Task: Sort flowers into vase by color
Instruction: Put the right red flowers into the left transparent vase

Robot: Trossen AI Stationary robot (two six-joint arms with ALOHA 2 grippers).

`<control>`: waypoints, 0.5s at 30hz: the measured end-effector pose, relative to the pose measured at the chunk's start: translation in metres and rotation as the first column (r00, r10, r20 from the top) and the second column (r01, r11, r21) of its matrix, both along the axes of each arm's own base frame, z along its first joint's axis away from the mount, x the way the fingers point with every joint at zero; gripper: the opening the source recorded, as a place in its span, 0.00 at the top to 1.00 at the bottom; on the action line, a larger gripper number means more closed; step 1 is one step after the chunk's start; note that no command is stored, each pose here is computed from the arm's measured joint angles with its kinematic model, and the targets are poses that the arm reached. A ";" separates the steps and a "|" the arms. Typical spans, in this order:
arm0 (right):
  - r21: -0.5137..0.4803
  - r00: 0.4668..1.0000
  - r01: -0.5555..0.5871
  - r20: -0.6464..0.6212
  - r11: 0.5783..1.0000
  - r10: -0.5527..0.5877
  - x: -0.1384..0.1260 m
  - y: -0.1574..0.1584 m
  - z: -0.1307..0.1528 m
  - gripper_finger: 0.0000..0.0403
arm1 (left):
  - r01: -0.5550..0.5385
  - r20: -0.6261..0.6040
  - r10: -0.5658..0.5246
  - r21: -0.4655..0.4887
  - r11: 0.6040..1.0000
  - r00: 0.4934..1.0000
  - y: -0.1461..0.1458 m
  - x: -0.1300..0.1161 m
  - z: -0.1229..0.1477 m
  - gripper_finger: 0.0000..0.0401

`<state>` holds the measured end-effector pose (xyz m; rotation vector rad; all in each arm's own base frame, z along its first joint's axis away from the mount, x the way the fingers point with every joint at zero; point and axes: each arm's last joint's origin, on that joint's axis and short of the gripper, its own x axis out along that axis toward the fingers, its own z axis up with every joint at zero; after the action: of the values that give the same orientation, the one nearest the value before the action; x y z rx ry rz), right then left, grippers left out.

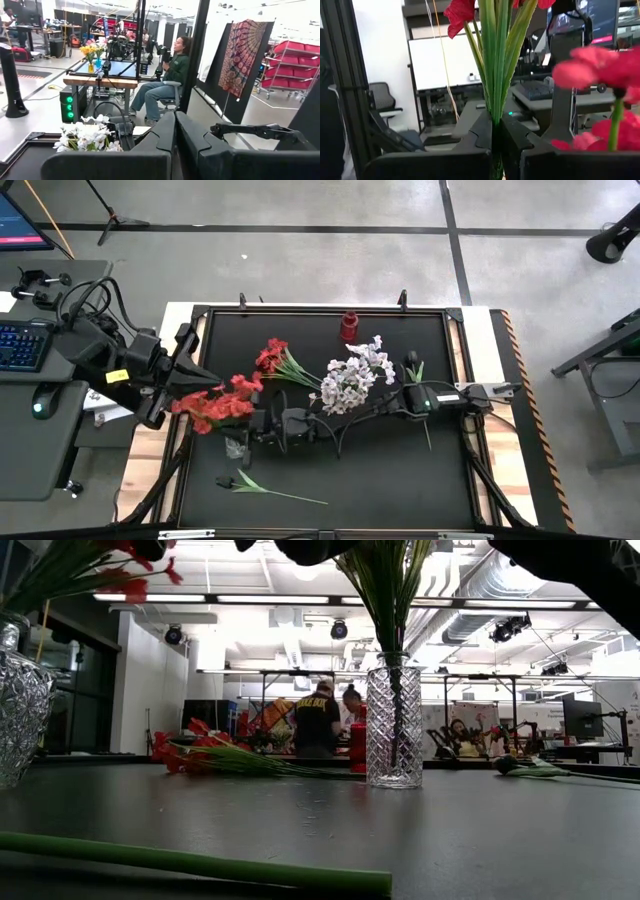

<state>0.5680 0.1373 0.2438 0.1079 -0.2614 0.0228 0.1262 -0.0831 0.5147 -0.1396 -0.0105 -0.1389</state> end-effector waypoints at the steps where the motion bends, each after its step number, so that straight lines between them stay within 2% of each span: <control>1: -0.002 1.000 0.000 -0.008 1.000 0.000 0.000 0.000 -0.001 1.00 | -0.005 0.001 0.005 0.004 1.000 1.000 0.000 0.000 0.000 1.00; 4: 0.008 0.999 -0.005 -0.035 1.000 0.005 0.001 0.001 -0.003 1.00 | -0.023 0.003 0.023 0.025 0.999 1.000 0.001 0.000 0.000 1.00; 12: 0.175 0.994 -0.024 -0.101 0.984 0.043 0.003 -0.004 -0.010 1.00 | -0.033 0.063 0.033 -0.002 0.999 0.997 0.001 0.000 0.007 1.00; 15: 0.191 0.994 -0.025 -0.101 0.981 0.045 0.004 -0.006 -0.010 0.93 | -0.035 0.085 0.034 0.008 0.999 0.996 0.001 0.000 0.009 1.00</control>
<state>0.5716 0.1317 0.2338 0.3028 -0.1563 0.0270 0.1259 -0.0820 0.5238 -0.1238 -0.0964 -0.1100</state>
